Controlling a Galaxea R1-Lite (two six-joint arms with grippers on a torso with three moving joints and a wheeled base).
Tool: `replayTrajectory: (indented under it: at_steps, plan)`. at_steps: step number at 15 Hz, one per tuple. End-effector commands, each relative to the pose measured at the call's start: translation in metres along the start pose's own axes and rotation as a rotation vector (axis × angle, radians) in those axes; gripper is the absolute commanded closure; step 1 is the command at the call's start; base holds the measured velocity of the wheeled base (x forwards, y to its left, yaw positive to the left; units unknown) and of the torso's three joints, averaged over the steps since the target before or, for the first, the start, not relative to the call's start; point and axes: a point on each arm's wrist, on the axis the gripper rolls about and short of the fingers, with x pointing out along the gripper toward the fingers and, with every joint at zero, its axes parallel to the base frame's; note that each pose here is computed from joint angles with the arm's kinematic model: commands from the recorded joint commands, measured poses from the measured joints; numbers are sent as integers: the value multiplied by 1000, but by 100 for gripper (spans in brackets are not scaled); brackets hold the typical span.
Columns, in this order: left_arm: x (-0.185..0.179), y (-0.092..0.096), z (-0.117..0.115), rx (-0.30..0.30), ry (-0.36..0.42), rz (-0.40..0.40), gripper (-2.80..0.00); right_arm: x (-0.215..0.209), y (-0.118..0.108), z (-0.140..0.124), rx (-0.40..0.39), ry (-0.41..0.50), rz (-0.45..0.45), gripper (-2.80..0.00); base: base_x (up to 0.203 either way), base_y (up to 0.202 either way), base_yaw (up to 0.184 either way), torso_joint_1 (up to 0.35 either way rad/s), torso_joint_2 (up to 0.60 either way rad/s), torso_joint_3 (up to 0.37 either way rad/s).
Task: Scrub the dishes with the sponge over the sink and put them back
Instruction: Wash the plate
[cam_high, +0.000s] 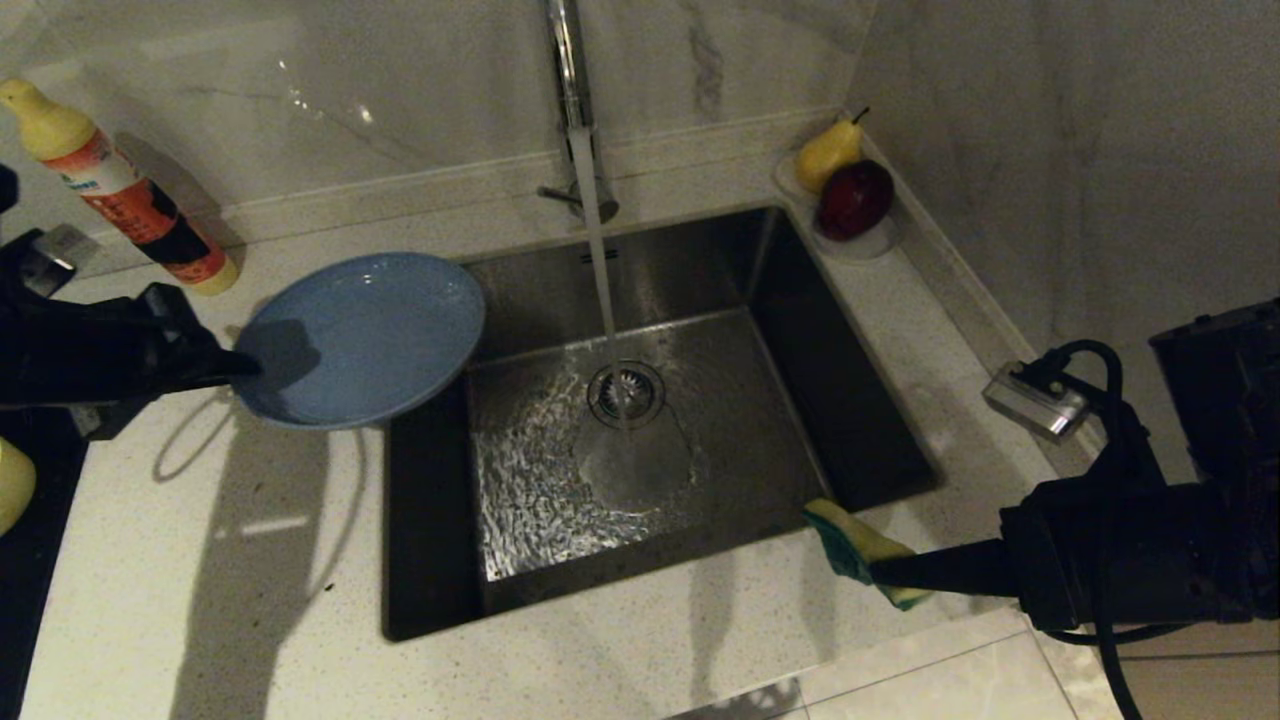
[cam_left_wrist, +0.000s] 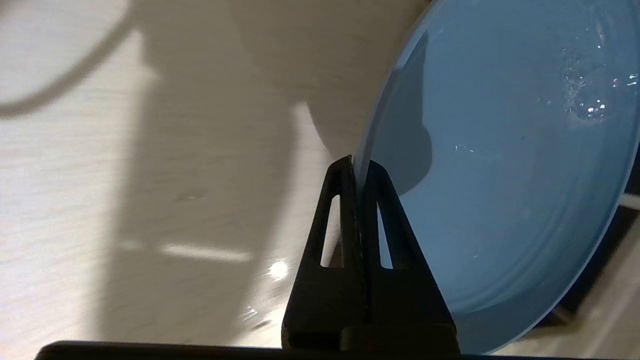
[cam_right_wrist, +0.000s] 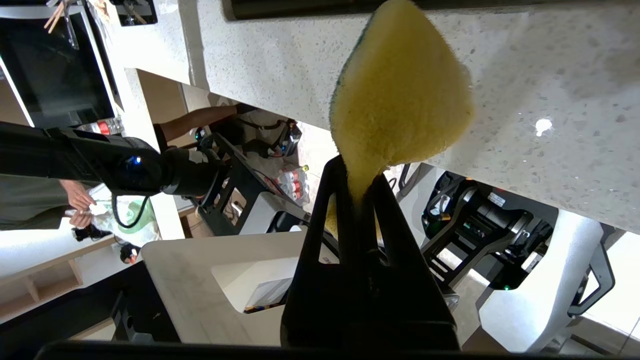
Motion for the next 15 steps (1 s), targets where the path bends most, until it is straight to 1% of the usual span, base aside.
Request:
replayTrajectory:
  at_steps: [1, 4, 6, 9, 11, 13, 15]
  plan:
    - [32, -29, -15, 26, 11, -28, 0, 0, -2, 0, 8, 0, -3, 0, 0, 0, 0, 0, 0, 0]
    - [54, -64, -39, 91, 57, -72, 0, 0, -2, 1, 3, -3, -5, 0, 0, 0, 0, 0, 0, 0]
    - [66, -83, -51, 115, 70, -115, 0, 0, -2, 1, -1, -9, -2, 0, 0, 0, 0, 0, 0, 0]
    - [72, -102, -65, 133, 79, -186, 0, -5, -1, 1, -8, -24, 1, 0, 0, 0, 0, 0, 0, 0]
    - [75, -110, -72, 147, 92, -210, 0, -6, -1, -1, -6, -22, 0, 0, 0, 0, 0, 0, 0, 0]
    - [80, -120, -81, 158, 93, -223, 0, -6, -1, -1, -7, -25, -1, 0, 0, 0, 0, 0, 0, 0]
    - [86, -131, -92, 176, 67, -210, 0, -8, 0, -1, -9, -29, 1, 0, 0, 0, 0, 0, 0, 0]
